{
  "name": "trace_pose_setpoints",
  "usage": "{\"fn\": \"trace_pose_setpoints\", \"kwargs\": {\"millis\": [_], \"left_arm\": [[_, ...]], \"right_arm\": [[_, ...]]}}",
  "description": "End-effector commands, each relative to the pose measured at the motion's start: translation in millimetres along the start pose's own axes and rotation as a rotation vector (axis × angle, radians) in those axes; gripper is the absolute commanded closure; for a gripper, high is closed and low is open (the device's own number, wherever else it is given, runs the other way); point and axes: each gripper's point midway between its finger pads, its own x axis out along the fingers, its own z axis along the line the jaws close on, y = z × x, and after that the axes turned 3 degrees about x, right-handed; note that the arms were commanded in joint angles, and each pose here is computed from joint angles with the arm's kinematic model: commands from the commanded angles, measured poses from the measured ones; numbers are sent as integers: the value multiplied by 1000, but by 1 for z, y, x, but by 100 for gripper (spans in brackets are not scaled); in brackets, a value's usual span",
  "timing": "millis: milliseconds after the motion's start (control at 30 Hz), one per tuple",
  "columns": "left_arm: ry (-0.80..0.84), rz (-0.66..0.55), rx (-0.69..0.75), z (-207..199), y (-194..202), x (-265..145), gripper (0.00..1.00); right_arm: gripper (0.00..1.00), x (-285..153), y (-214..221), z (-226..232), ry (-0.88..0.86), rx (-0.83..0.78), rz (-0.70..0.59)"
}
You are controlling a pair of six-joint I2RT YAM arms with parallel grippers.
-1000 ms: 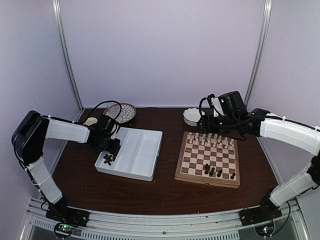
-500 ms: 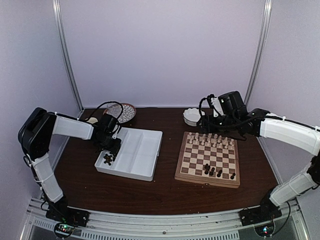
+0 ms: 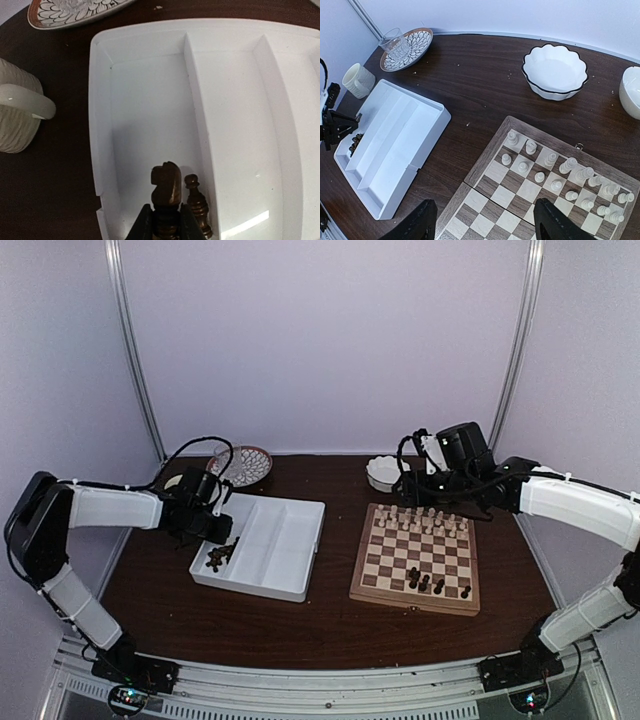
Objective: Set up the chess pieces on the board
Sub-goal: Pick up the chess pile from the chessboard, then pass from the left arm to the right
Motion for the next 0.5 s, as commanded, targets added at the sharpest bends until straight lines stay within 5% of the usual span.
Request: {"fn": "trace_pose_setpoints", "kwargs": {"millis": [0,300,467], "left_arm": [[59,-191,-22,-5,-32,-30,87],[530,-457,123,-92,-45,-101,87],[692,-504,281,-144,-31,-126,88]], "right_arm": [[30,-2,-1,10,-55,-18,-9],[30,-9,11,72,-357,-72,45],[30,-13,25,107,-495,-112,90]]}}
